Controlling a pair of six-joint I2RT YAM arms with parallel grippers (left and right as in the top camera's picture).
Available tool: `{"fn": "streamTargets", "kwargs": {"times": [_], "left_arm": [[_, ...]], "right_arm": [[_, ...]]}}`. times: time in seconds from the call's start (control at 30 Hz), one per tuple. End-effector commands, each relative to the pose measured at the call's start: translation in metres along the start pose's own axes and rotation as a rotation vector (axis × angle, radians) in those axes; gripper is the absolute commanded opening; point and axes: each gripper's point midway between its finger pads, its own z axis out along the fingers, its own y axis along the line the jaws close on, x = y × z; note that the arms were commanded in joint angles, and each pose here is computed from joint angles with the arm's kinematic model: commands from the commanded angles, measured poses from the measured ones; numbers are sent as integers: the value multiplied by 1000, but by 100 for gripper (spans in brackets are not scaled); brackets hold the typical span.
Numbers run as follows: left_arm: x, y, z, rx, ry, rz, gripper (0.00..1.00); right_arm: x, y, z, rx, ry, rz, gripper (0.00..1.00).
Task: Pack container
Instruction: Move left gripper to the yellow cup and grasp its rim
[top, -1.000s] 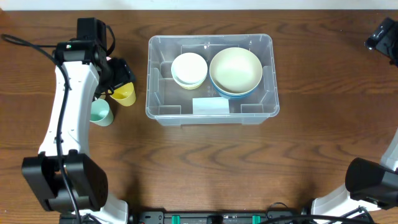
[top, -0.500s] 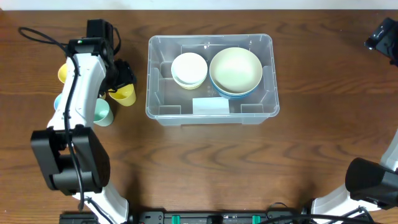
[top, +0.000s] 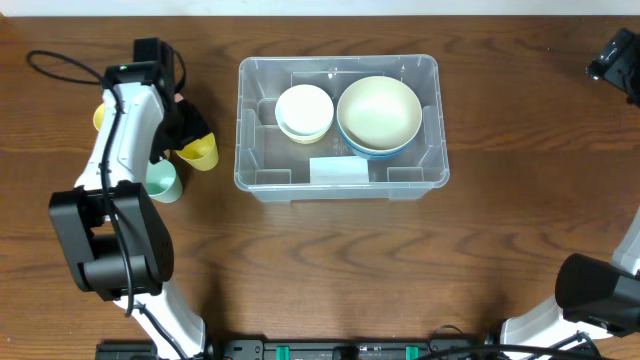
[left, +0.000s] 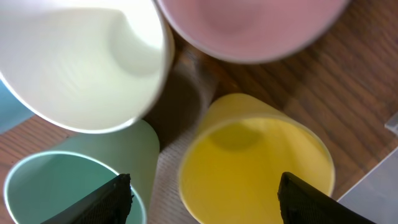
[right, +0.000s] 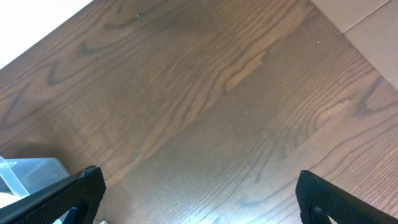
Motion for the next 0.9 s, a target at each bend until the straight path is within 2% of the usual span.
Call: {"fn": "streamTargets", "kwargs": {"times": [0.0,0.23,0.87], "left_arm": [[2,3,7,14,24,-44,75],[-4,-3,9,44,2,-39,63],[1,-2,19,37,19,14,53]], "right_arm": [[-4,-4,-11,-4,-29,22,99],[-4,-4,-11,-4,-30,23,99],[-4,-4,-11,-4,-29,22,99]]}}
